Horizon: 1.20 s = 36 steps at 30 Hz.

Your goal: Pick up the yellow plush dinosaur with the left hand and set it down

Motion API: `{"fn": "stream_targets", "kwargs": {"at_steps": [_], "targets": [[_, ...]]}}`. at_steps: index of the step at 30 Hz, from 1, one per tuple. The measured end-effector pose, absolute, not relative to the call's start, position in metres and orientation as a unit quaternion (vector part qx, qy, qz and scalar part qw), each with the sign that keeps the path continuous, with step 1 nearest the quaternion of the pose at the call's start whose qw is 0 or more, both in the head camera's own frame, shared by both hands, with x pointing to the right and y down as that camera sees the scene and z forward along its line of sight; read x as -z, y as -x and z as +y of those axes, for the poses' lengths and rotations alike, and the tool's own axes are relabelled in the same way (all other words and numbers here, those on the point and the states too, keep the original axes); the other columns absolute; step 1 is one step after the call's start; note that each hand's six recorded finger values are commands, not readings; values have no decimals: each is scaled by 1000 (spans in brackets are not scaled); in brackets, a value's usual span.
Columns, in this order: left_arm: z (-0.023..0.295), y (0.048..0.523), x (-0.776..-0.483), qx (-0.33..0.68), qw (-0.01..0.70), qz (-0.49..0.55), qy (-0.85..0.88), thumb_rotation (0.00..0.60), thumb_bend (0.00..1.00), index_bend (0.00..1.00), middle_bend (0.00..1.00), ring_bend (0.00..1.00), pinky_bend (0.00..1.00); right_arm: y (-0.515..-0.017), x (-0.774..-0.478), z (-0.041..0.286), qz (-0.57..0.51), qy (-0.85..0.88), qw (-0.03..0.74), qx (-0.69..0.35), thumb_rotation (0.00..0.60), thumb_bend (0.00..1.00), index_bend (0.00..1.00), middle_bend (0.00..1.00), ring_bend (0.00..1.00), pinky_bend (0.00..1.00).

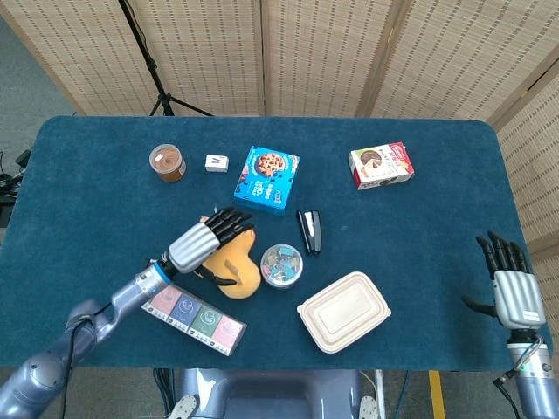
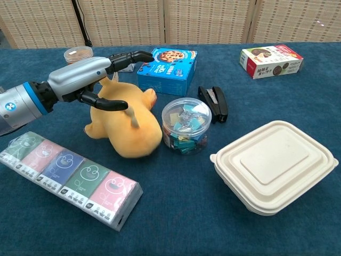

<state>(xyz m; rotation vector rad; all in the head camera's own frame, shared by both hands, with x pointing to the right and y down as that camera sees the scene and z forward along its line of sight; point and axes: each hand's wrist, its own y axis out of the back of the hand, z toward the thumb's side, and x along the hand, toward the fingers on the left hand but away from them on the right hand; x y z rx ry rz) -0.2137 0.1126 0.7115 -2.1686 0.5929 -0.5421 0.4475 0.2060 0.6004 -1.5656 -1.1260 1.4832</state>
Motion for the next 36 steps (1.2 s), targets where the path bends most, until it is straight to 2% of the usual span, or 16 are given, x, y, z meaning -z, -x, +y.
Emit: {"fn": "stream_targets", "kwargs": {"at_steps": [7, 14, 23, 26, 29, 33, 34, 36], "targets": [[121, 225, -692, 188, 384, 239, 872, 85, 0, 0, 0, 0, 0, -446, -598, 206, -436, 606, 348, -568, 600, 0, 0, 0, 0, 0], [118, 259, -662, 184, 401, 279, 853, 57, 0, 0, 0, 0, 0, -445, -596, 207, -438, 608, 348, -563, 600, 0, 0, 0, 0, 0], [120, 340, -620, 281, 431, 361, 778, 60, 0, 0, 0, 0, 0, -437, -592, 209, -435, 617, 354, -553, 600, 0, 0, 0, 0, 0], [127, 373, -605, 329, 410, 393, 755, 107, 0, 0, 0, 0, 0, -434, -590, 210, -434, 622, 355, -547, 600, 0, 0, 0, 0, 0], [136, 412, -591, 384, 396, 410, 726, 180, 0, 0, 0, 0, 0, -431, -588, 210, -435, 625, 357, -541, 600, 0, 0, 0, 0, 0], [149, 443, -585, 428, 385, 415, 704, 352, 0, 0, 0, 0, 0, -429, -585, 211, -436, 628, 361, -535, 600, 0, 0, 0, 0, 0], [152, 448, -585, 434, 381, 417, 702, 380, 0, 0, 0, 0, 0, -428, -584, 211, -436, 628, 362, -533, 600, 0, 0, 0, 0, 0], [162, 460, -582, 445, 365, 428, 697, 399, 0, 0, 0, 0, 0, -426, -581, 211, -436, 628, 366, -530, 600, 0, 0, 0, 0, 0]]}}
